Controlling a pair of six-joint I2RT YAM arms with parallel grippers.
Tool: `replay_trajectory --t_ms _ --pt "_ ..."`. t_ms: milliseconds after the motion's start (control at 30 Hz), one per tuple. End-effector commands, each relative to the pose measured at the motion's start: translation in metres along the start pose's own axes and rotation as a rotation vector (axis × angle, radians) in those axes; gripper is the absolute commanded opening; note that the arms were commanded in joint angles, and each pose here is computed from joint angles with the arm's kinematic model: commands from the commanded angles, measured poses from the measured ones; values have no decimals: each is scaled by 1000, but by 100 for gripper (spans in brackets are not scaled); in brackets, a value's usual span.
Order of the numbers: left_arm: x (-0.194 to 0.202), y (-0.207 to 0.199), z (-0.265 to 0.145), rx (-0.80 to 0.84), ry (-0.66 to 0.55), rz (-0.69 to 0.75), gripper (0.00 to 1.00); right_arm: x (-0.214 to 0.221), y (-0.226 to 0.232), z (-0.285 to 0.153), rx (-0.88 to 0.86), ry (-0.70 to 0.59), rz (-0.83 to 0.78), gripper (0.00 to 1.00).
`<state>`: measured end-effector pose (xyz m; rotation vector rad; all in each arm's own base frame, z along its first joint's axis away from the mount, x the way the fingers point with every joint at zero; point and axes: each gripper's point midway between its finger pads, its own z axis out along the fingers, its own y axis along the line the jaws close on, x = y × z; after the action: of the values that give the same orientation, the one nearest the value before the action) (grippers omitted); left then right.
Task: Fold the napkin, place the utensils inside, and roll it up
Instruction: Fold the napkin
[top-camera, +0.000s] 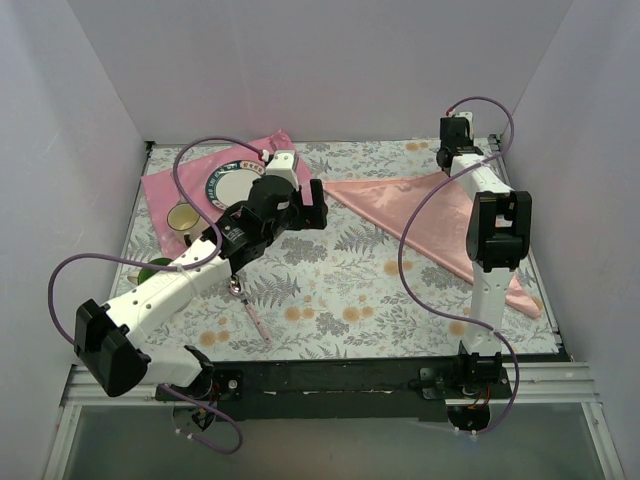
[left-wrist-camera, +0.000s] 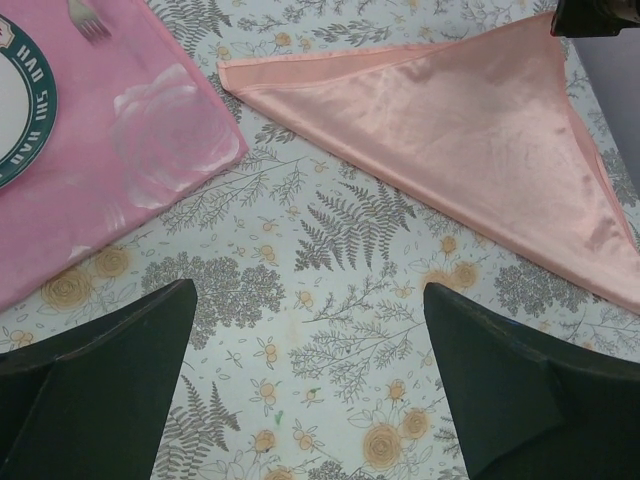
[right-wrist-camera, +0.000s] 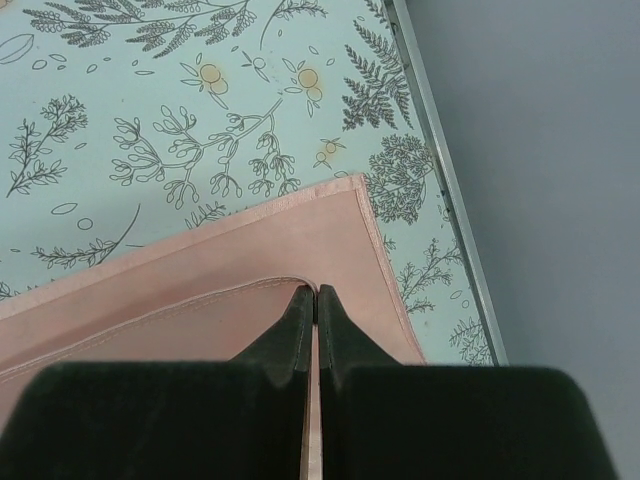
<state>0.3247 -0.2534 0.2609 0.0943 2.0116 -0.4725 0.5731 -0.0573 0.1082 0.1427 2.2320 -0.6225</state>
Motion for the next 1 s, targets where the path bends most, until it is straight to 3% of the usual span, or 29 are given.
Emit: replay_trajectory --t_ms 0,967 --pt "-23 -10 -4 28 -42 -21 98 -15 -6 4 -6 -28 67 1" --pt "-20 -21 16 47 22 -74 98 1 -18 44 -29 3 162 1"
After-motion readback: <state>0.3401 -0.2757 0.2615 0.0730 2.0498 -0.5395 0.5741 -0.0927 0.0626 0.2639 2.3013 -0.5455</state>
